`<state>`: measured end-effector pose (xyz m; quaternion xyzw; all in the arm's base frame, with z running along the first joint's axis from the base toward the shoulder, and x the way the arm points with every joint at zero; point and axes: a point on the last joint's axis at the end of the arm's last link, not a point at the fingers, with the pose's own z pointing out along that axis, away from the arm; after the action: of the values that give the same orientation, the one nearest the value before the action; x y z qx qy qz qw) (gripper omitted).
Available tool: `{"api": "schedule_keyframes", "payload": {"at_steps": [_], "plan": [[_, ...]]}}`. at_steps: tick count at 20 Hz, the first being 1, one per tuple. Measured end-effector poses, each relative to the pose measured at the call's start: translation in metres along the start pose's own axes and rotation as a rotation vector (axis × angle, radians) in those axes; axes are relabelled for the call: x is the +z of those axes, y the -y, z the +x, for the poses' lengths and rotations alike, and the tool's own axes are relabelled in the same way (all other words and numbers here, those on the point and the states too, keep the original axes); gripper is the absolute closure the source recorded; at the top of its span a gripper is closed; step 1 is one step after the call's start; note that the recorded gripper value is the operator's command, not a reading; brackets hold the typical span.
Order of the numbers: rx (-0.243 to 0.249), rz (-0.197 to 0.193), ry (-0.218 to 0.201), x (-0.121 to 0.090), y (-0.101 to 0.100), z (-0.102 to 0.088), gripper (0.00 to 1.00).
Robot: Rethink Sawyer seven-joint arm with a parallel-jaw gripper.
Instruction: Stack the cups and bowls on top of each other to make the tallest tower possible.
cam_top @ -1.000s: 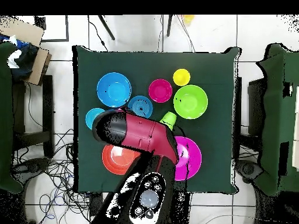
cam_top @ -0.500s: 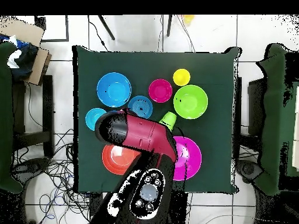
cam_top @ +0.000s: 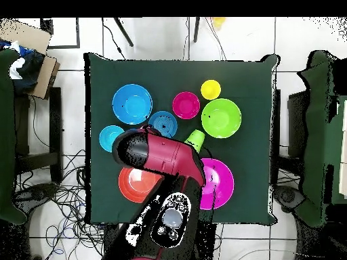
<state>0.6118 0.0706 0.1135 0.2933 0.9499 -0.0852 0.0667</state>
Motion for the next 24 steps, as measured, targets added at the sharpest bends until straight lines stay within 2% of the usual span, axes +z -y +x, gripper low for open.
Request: {"api": "schedule_keyframes", "payload": {"at_steps": [10,18,24], "plan": [[-0.005,0.019,-0.009,0.018,0.003,0.006,0.00],[-0.012,0.050,-0.024,0.044,0.011,0.014,0.00],[-0.017,0.063,-0.017,0.061,0.015,0.018,0.00]]}}
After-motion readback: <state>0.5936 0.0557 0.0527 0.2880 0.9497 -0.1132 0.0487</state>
